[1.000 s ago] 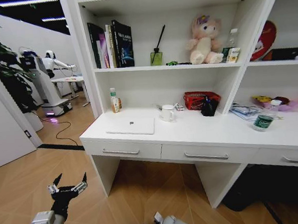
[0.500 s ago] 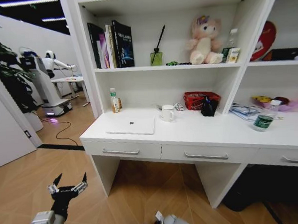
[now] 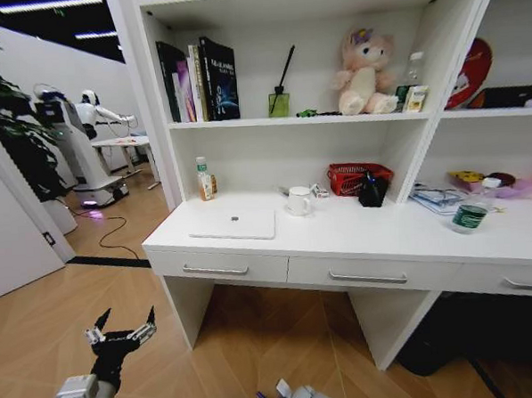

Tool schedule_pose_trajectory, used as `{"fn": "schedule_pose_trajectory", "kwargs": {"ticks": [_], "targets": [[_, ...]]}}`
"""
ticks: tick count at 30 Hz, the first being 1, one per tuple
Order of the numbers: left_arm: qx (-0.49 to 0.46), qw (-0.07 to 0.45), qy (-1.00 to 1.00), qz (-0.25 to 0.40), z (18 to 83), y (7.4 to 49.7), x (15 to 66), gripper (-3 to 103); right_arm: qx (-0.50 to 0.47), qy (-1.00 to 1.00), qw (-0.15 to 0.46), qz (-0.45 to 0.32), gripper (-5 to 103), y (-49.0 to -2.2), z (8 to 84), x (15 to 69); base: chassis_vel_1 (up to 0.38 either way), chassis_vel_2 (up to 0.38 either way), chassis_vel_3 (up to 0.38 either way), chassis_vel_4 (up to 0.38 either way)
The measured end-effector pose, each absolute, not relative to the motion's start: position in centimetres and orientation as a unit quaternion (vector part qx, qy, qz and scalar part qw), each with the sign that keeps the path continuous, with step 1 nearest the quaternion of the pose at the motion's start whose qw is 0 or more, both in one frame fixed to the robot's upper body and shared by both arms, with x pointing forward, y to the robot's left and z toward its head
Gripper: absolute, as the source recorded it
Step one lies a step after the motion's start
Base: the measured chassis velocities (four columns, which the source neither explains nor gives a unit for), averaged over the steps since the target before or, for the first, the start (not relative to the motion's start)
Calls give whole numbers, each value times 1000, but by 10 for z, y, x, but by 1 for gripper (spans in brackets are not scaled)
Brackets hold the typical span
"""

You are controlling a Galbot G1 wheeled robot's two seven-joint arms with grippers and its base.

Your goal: Organize the objects on the table.

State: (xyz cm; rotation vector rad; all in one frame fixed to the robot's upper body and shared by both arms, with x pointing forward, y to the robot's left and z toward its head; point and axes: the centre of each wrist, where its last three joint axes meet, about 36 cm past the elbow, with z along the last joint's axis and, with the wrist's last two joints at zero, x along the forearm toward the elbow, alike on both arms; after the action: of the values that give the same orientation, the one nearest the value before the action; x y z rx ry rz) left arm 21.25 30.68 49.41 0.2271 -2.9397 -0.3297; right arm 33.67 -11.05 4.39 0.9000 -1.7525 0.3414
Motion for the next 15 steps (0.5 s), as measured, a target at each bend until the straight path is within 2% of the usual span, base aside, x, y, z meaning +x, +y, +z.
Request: {"fn": "schedule_pose_trajectory", "kwargs": {"ticks": [2, 9, 15], "targets": [[76, 87, -987, -111, 494, 307, 213, 100, 381, -751, 525, 121, 10, -102, 56, 343, 0, 0, 0, 0], [76, 87, -987, -111, 494, 307, 213, 100, 372, -779, 495, 101, 10, -131, 89, 354, 0, 0, 0, 0], [77, 87, -987, -111, 494, 307, 213, 100, 369, -820, 435, 43, 10, -145, 148, 347, 0, 0, 0, 0]]}}
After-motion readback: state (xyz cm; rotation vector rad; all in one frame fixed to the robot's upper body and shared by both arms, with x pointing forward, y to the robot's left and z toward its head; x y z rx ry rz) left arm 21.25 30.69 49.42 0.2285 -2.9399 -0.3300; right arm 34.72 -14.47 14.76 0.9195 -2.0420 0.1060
